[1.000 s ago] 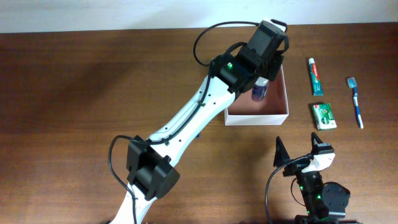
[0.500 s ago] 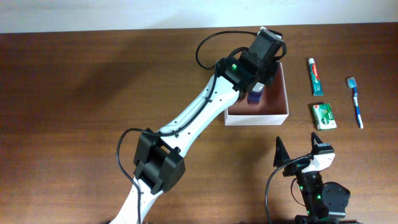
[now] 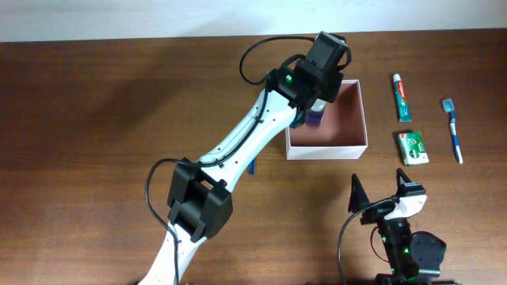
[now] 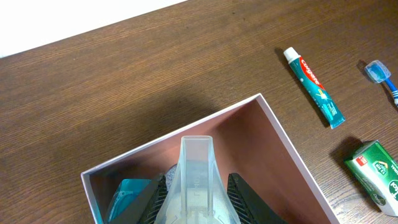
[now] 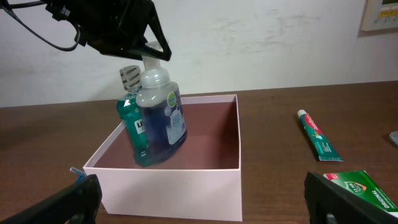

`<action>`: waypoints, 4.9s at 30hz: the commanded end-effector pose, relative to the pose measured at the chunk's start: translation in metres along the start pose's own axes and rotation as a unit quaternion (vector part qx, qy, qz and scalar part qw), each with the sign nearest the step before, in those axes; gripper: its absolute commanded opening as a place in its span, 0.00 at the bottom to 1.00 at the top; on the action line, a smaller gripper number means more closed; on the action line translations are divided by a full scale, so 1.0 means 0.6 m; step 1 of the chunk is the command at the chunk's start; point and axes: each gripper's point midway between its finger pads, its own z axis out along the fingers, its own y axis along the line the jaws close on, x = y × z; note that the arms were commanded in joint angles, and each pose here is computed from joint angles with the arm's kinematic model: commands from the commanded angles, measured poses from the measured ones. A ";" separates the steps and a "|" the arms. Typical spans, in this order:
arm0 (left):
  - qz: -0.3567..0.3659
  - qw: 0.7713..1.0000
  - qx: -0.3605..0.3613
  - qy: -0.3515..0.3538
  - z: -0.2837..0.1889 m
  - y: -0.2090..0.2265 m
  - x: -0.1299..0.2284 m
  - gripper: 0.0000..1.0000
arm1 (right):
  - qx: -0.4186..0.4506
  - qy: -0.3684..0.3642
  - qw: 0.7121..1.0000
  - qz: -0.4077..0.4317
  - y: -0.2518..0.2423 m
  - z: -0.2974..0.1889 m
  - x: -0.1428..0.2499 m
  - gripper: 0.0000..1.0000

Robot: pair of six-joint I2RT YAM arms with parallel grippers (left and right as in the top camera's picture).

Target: Pack container

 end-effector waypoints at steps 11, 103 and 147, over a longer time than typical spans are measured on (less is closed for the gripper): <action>0.005 1.000 0.006 -0.008 0.002 -0.004 -0.007 0.33 | -0.004 0.001 1.000 0.002 0.002 0.000 0.003 0.98; -0.183 0.940 -0.265 0.115 -0.261 0.580 0.043 0.99 | 0.140 -0.089 0.966 -0.196 -0.023 -0.049 -0.391 0.99; -0.183 0.940 -0.265 0.115 -0.261 0.580 0.043 0.99 | 0.046 0.673 0.737 -0.044 -0.291 0.188 0.042 0.99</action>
